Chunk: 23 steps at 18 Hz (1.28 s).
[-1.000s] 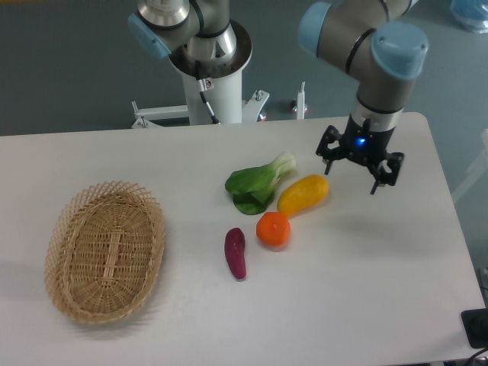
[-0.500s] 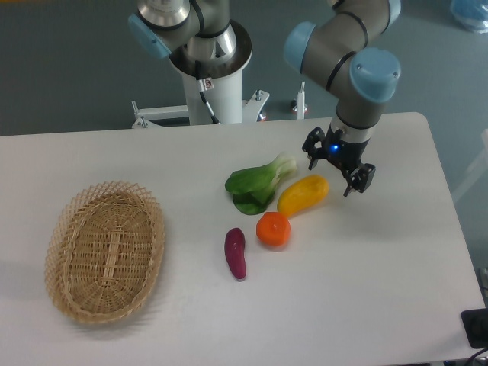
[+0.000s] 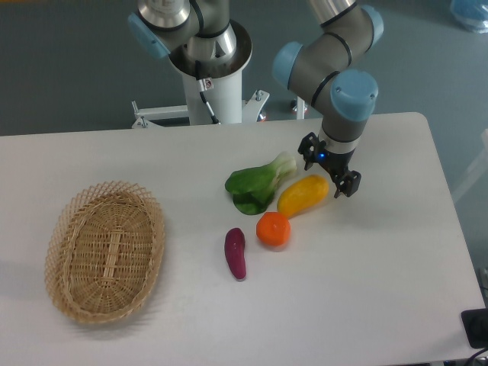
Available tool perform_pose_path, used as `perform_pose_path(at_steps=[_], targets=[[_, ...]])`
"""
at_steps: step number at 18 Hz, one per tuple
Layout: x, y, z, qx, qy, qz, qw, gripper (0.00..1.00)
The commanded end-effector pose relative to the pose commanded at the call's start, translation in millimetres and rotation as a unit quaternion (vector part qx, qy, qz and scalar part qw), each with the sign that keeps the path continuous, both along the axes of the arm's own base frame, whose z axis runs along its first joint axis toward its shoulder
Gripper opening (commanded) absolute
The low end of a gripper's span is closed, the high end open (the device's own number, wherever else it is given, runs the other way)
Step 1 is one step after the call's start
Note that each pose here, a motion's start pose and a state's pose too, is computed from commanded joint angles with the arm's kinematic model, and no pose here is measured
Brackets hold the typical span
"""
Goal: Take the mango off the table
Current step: 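Move the open gripper over the yellow mango and lower onto it, then close the gripper around the yellow mango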
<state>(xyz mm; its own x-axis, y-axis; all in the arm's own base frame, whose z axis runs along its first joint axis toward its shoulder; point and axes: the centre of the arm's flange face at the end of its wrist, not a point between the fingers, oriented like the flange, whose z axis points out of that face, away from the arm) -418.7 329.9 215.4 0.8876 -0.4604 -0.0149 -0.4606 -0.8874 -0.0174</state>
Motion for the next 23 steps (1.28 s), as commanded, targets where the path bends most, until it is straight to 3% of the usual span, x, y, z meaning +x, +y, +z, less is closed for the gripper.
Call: perform_pose_path(at_steps=[11,13,15,23], targets=[[5.6,-0.4,-16.7,0.002,0.002,-0.004,1.0000,0.99],[5.1,-0.2,-15.3,0.003,0.003,-0.003,1.0000,0.80],[4.7,0.0,-13.1,0.004,0.005,-0.001,1.0000,0.70],[2.6,0.4,-8.5,0.007,0.009,0.004,0.9999,0.57]])
